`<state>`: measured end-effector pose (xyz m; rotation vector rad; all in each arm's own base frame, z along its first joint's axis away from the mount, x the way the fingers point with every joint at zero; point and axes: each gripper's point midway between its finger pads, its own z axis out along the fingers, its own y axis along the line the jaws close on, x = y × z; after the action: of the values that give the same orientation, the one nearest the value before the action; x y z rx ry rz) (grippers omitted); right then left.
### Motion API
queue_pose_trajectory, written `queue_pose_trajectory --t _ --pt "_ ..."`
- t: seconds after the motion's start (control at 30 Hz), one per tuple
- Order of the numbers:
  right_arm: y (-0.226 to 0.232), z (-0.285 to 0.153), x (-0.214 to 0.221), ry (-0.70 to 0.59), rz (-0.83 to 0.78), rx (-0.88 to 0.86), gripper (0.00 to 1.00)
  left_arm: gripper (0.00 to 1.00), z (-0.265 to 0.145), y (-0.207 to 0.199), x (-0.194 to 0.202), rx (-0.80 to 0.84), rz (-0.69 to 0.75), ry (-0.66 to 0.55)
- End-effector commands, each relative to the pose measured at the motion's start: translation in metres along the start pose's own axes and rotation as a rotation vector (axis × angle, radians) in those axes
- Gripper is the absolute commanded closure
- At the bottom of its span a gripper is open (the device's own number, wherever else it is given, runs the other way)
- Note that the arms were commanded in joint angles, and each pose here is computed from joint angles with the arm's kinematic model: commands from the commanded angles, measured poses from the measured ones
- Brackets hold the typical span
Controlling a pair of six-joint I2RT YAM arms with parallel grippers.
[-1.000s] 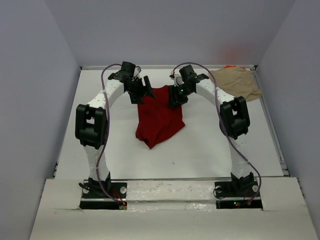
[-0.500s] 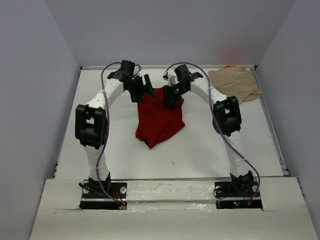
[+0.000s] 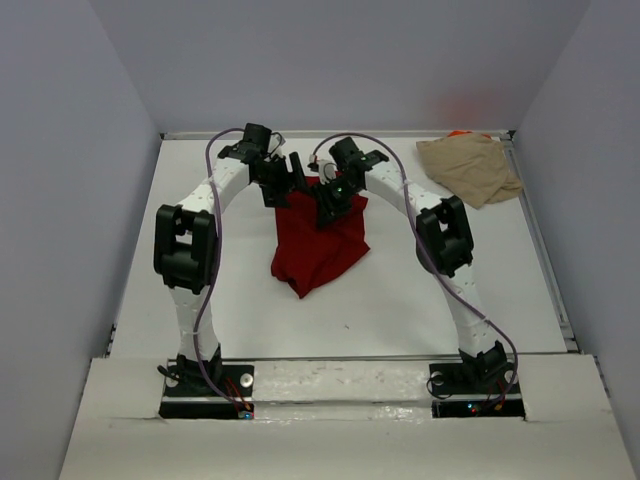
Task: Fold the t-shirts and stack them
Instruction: Fold the tshirt
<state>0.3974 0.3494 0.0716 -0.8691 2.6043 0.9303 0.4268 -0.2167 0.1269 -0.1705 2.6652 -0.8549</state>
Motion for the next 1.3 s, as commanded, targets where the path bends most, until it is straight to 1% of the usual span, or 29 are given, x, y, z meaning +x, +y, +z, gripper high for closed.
queue_pose_trajectory --t 0.0,0.07,0.1,0.13,0.23,0.3,0.4,0.43,0.47,0.53,0.6,0.7,0.77,0.8,0.87,0.9,0.93,1.0,1.1,1.13,1.23,1.27 --pt "-0.002 -0.007 -0.006 -0.017 -0.012 0.049 0.71 0.16 -0.01 -0.013 -0.007 0.053 0.027 -0.023" --pt "-0.004 -0.007 -0.005 -0.015 0.019 0.063 0.81 0.16 -0.011 -0.013 -0.007 0.053 0.028 -0.025" --pt "-0.006 -0.009 -0.006 -0.021 0.02 0.085 0.94 0.16 -0.011 -0.014 -0.007 0.053 0.028 -0.026" --pt "-0.009 -0.009 -0.006 -0.023 0.024 0.099 1.0 0.16 -0.011 -0.013 -0.007 0.051 0.028 -0.027" --pt "-0.017 -0.013 -0.007 -0.053 0.052 0.167 1.0 0.16 -0.013 -0.014 -0.005 0.052 0.03 -0.029" --pt "-0.027 -0.016 -0.007 -0.073 0.069 0.256 1.0 0.16 -0.015 -0.013 -0.003 0.045 0.032 -0.03" --pt "-0.027 -0.028 -0.001 -0.099 0.066 0.348 1.0 0.16 -0.017 -0.008 0.003 0.024 0.027 -0.025" --pt "-0.021 -0.03 -0.002 -0.119 0.055 0.353 1.0 0.16 -0.02 -0.008 0.002 0.028 0.028 -0.036" --pt "-0.016 -0.041 0.002 -0.133 0.06 0.359 1.0 0.16 -0.019 -0.006 0.007 0.025 0.019 -0.027" --pt "0.001 -0.046 0.006 -0.146 0.045 0.369 1.0 0.16 -0.018 -0.006 0.011 0.033 0.013 -0.021" --pt "0.012 -0.062 0.012 -0.171 0.041 0.408 1.0 0.16 -0.012 0.001 0.016 0.021 -0.004 -0.009" --pt "0.03 -0.074 0.022 -0.185 0.044 0.407 1.0 0.16 0.009 0.015 0.026 -0.004 -0.026 0.049" --pt "0.033 -0.077 0.025 -0.182 0.04 0.416 1.0 0.17 0.022 0.023 0.035 -0.041 -0.043 0.093" --pt "0.033 -0.077 0.026 -0.179 0.039 0.417 1.0 0.17 0.026 0.019 0.034 -0.034 -0.039 0.105" --pt "0.032 -0.078 0.028 -0.17 0.041 0.425 1.0 0.18 0.042 0.024 0.044 -0.055 -0.034 0.159" --pt "0.032 -0.079 0.028 -0.167 0.042 0.429 1.0 0.18 0.045 0.018 0.041 -0.081 -0.009 0.152" --pt "0.037 -0.079 0.029 -0.161 0.037 0.423 1.0 0.18 0.053 0.022 0.047 -0.099 -0.011 0.18" --pt "0.045 -0.084 0.027 -0.181 0.033 0.422 1.0 0.19 0.062 0.019 0.056 -0.084 -0.02 0.216" --pt "0.056 -0.091 0.031 -0.189 0.03 0.423 1.0 0.21 0.066 0.015 0.062 -0.041 -0.052 0.241" --pt "0.055 -0.092 0.036 -0.184 0.05 0.433 1.0 0.21 0.067 0.013 0.062 -0.03 -0.055 0.238" --pt "0.071 -0.095 0.05 -0.18 0.038 0.455 1.0 0.21 0.059 0.005 0.056 -0.005 -0.039 0.216" --pt "0.073 -0.093 0.06 -0.17 0.059 0.465 1.0 0.21 0.057 0.003 0.055 -0.004 -0.034 0.209"
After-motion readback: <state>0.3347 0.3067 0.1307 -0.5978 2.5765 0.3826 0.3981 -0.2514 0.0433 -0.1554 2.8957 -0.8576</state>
